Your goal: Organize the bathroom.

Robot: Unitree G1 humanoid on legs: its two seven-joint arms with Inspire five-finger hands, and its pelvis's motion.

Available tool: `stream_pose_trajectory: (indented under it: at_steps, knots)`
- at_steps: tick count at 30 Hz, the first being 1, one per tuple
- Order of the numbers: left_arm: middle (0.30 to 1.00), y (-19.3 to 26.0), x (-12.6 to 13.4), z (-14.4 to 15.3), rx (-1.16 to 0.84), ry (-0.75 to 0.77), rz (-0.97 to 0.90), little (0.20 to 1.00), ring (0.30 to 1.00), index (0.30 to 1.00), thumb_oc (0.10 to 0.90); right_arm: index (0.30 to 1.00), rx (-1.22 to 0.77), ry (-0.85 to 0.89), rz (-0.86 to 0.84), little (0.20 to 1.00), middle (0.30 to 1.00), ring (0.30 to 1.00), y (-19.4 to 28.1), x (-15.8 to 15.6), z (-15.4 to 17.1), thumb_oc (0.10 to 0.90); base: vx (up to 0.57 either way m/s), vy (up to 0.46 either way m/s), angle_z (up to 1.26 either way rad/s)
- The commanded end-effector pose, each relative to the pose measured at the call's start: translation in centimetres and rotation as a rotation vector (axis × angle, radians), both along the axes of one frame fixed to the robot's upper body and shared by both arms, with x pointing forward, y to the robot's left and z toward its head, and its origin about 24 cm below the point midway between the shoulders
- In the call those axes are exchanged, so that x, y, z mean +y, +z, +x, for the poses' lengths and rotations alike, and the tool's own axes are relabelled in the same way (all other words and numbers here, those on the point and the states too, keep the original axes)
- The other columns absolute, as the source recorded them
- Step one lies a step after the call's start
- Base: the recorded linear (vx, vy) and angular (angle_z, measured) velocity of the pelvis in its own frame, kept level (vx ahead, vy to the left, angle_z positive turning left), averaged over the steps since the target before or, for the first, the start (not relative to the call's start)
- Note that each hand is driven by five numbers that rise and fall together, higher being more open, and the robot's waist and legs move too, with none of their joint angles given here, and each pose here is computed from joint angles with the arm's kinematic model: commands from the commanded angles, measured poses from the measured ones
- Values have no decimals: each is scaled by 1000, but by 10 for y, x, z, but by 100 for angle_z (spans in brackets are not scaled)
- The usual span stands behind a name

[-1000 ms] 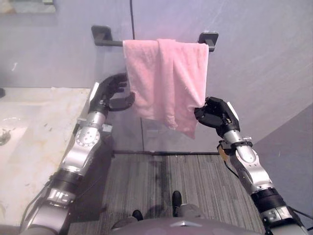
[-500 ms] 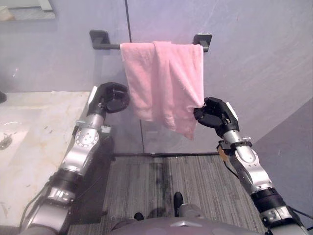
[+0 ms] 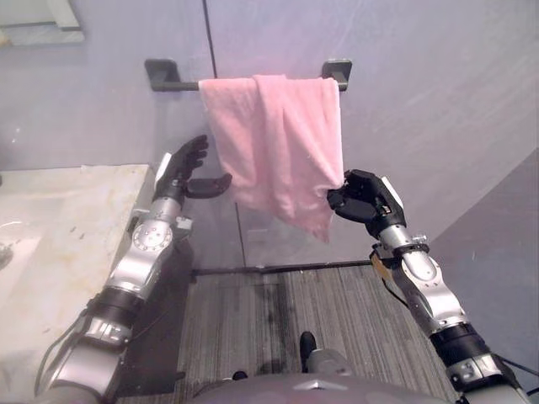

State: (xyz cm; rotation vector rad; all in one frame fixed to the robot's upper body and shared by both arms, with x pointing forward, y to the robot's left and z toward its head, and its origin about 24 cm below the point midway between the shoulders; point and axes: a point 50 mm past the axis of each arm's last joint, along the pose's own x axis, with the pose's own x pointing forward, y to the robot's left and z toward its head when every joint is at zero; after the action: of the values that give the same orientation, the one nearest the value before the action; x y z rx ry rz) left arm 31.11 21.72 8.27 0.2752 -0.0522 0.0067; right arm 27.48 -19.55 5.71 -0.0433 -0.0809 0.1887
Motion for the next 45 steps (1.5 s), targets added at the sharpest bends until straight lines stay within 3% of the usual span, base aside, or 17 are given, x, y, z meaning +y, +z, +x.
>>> stream_pose_trajectory:
  at_steps: [1,8,9,10,11,12,13,25,31,38,45]
  knots:
    - [900,61,-35,34,-206,-151,-68,900,900,900,800,300,-292,71,29,300,300,300,66,12,23,400,53,8,-4]
    - [900,59,-38,40,-178,-176,-45,900,900,900,800,300,-292,115,37,300,300,300,67,21,24,400,32,5,-6]
    - [867,60,-36,41,-183,-162,-39,867,867,867,778,300,-292,120,38,300,300,300,68,21,24,400,24,7,-15]
    - [785,60,-35,41,-187,-155,-38,785,785,785,723,300,-291,121,38,300,300,300,69,21,24,400,19,9,-17]
    - [641,61,-32,41,-195,-135,-40,641,641,641,627,300,-289,124,39,300,300,300,68,22,24,400,13,12,-13]
    - [340,63,-26,41,-216,-100,-31,340,340,340,427,300,-289,126,35,300,300,300,68,23,24,400,10,14,-10]
    - [300,65,-22,41,-236,-76,-16,300,300,300,400,302,-290,127,32,302,302,302,68,23,24,402,0,11,-5]
    - [300,74,14,23,-359,76,4,300,300,300,400,300,-312,6,55,300,300,300,67,9,20,400,-9,-1,1]
    - [300,71,28,10,-396,145,-33,300,300,300,400,300,-311,-165,118,300,300,300,66,-6,21,400,-4,-4,9]
    - [300,66,31,-4,-447,251,-120,300,300,300,400,300,-179,-410,324,300,300,300,35,-15,12,400,1,-5,4]
    - [333,58,18,-3,-418,237,-130,333,333,333,422,300,-87,-504,434,300,300,300,15,-4,8,400,0,0,0]
